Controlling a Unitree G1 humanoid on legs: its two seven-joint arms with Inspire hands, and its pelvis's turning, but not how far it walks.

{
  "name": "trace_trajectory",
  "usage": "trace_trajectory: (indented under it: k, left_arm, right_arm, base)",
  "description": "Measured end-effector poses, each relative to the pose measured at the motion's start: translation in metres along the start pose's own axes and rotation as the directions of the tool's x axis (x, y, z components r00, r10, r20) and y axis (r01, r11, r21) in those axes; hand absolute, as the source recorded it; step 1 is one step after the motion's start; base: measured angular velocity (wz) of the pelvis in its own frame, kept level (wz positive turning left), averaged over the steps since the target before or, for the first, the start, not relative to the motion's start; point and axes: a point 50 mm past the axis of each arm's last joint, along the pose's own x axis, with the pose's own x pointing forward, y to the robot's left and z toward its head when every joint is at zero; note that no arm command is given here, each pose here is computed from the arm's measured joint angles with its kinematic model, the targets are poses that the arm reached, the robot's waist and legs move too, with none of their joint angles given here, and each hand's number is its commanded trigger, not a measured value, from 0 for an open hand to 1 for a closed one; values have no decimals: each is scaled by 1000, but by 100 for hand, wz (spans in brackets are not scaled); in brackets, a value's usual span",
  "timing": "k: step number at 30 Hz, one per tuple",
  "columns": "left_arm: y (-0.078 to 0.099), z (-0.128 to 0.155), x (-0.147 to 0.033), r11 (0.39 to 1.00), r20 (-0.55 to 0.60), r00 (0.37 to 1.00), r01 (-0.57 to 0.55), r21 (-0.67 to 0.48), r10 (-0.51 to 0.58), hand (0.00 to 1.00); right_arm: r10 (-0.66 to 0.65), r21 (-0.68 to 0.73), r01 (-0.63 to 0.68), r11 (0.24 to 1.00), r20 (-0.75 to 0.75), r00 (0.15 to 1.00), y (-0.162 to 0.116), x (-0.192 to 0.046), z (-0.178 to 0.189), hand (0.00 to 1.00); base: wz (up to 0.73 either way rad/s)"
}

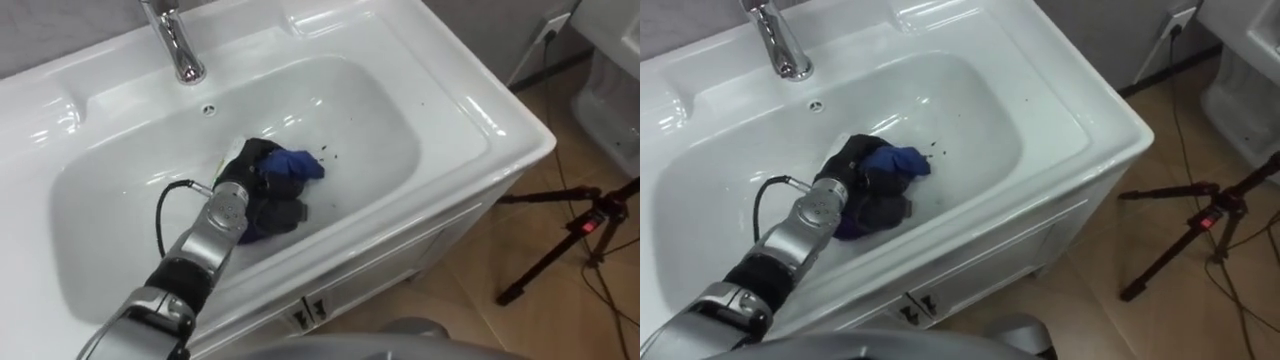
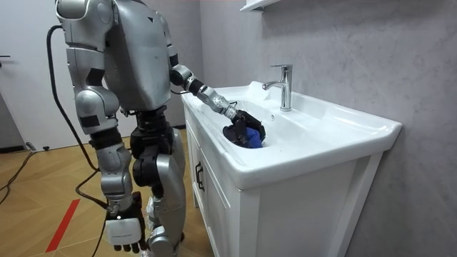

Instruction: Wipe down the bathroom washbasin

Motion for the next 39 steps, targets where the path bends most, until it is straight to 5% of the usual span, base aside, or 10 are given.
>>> trace_trajectory:
  k: [9, 17, 39]
  left_arm:
    - [24, 42, 20, 998, 38, 999, -13, -63, 16, 100]
    - [42, 53, 26, 985, 39, 998, -40, -168, 47, 100]
    - [63, 92, 28, 992, 184, 975, -126, 14, 121, 100]
  right_arm:
    - [-51, 28, 50, 998, 36, 998, -20, -7, 21, 0]
    - [-84, 99, 83, 992, 7, 996, -28, -6, 4, 0]
    - [-123, 45, 121, 992, 51, 991, -29, -6, 3, 0]
  base:
    - [-18]
    - [-10]
    - [0]
